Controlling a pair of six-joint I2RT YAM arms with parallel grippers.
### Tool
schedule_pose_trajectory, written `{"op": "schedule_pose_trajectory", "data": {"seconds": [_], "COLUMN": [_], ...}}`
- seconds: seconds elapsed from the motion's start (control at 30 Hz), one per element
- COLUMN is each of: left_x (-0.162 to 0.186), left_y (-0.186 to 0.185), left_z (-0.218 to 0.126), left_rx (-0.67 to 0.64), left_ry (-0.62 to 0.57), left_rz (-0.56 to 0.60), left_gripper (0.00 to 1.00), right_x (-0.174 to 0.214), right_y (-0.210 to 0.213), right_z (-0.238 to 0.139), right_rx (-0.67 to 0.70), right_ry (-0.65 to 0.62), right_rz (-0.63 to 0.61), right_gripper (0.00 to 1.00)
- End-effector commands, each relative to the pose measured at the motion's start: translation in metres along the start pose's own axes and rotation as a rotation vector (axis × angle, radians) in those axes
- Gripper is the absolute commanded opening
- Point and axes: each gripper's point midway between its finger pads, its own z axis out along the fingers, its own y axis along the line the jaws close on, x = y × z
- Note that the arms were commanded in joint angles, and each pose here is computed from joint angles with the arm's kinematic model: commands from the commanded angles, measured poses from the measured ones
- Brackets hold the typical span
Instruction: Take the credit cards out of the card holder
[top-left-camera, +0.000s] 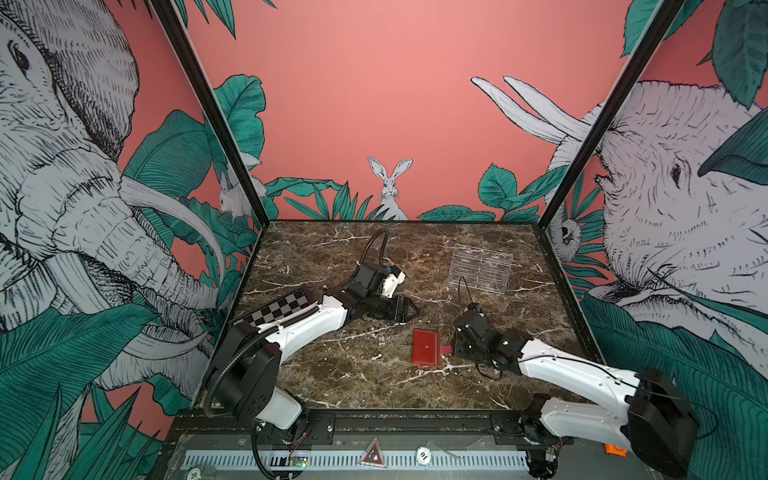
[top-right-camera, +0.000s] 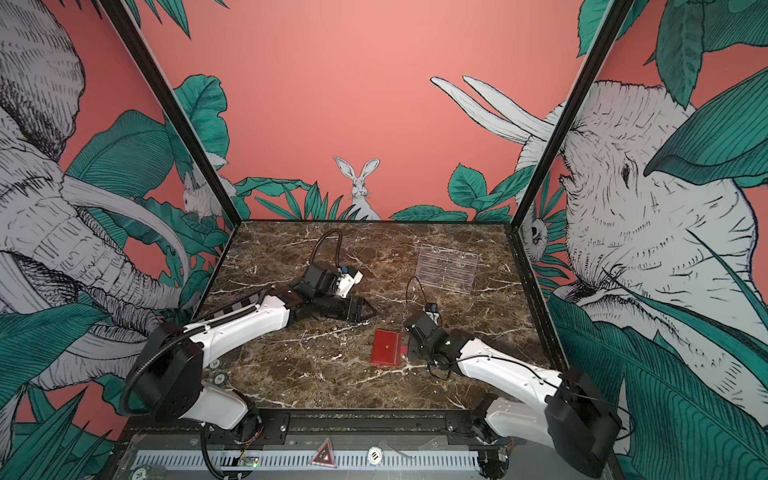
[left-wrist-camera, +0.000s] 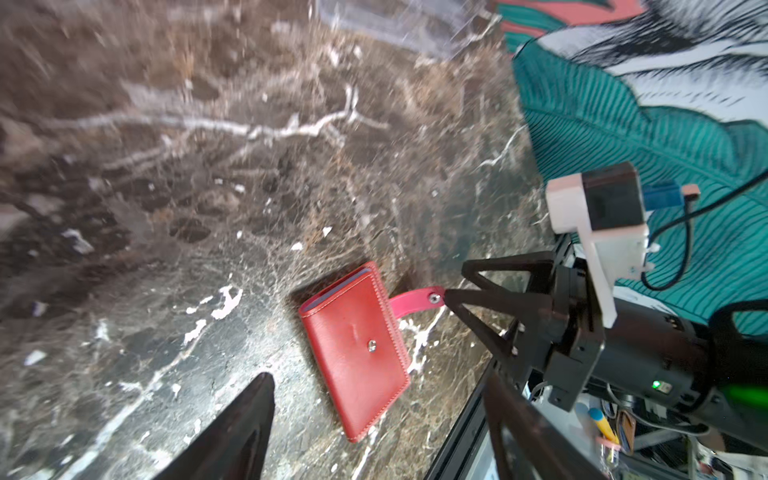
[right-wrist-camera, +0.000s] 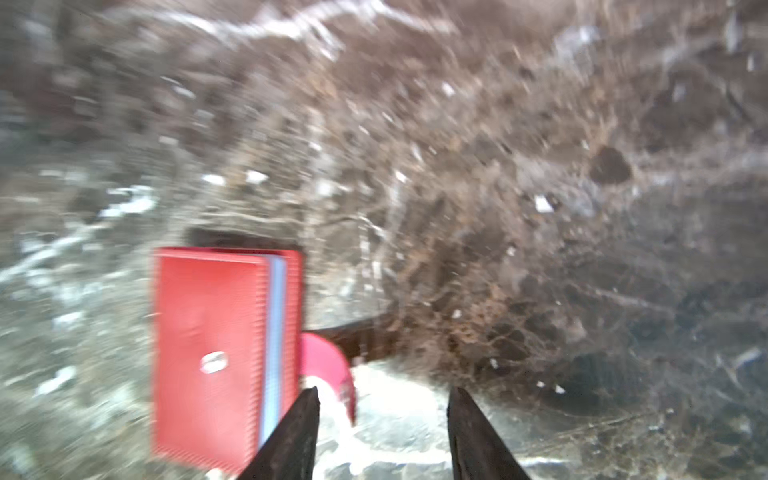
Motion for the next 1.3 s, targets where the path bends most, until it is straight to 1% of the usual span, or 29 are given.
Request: {"op": "schedule_pose_trajectory", "data": {"seconds": [0.0,0.07,0.13,0.2,0.27,0.33,0.4,0.47,0.5,0.6,0.67,0.73,0.9,1.03,1.27], "left_x": [-0.028,-0.036,-0.04,-0.046,-0.05,-0.051,-0.052,-0.052,-0.051,-0.048,-0.046,-0.044,-0.035,-0.028,-0.021], "left_y": [-0.013,-0.015,-0.012,-0.013,-0.015,-0.017,-0.021,-0.021,-0.021,-0.023,-0.025,-0.025,-0.015,-0.012,-0.003], "left_z": [-0.032,-0.048,-0.062,-0.076,-0.089,-0.1,-0.11,-0.118,-0.121,-0.128,-0.13,-0.128,-0.117,-0.106,-0.093], "left_rx": [-0.039,-0.071,-0.109,-0.117,-0.13,-0.149,-0.158,-0.171,-0.175,-0.17,-0.161,-0.145,-0.132,-0.106,-0.109], "left_ry": [-0.139,-0.203,-0.265,-0.332,-0.374,-0.399,-0.422,-0.446,-0.458,-0.475,-0.482,-0.482,-0.478,-0.449,-0.412], "left_rz": [0.069,0.12,0.138,0.146,0.159,0.178,0.201,0.209,0.211,0.214,0.214,0.216,0.186,0.167,0.146], "left_gripper": [0.84,0.85,0.9,0.92,0.93,0.94,0.95,0.97,0.97,0.97,0.98,0.98,0.97,0.97,0.97], "right_x": [-0.019,-0.024,-0.03,-0.037,-0.04,-0.039,-0.035,-0.031,-0.028,-0.02,-0.013,-0.006,0.01,0.017,0.024], "right_y": [0.031,0.044,0.058,0.078,0.093,0.1,0.1,0.094,0.089,0.077,0.069,0.063,0.046,0.041,0.032], "right_z": [-0.027,-0.037,-0.044,-0.049,-0.047,-0.037,-0.022,-0.008,0.001,0.019,0.029,0.037,0.054,0.058,0.061], "right_rx": [-0.171,-0.24,-0.314,-0.401,-0.447,-0.445,-0.41,-0.366,-0.347,-0.328,-0.302,-0.289,-0.256,-0.255,-0.238], "right_ry": [-0.059,-0.08,-0.098,-0.106,-0.089,-0.05,-0.012,-0.002,-0.002,0.024,0.045,0.066,0.099,0.107,0.116], "right_rz": [-0.034,-0.05,-0.048,-0.037,-0.019,-0.006,-0.008,-0.01,0.001,0.028,0.022,0.022,0.043,0.056,0.071], "right_gripper": [0.58,0.62,0.64,0.64,0.62,0.54,0.39,0.25,0.2,0.11,0.09,0.06,0.05,0.05,0.04]}}
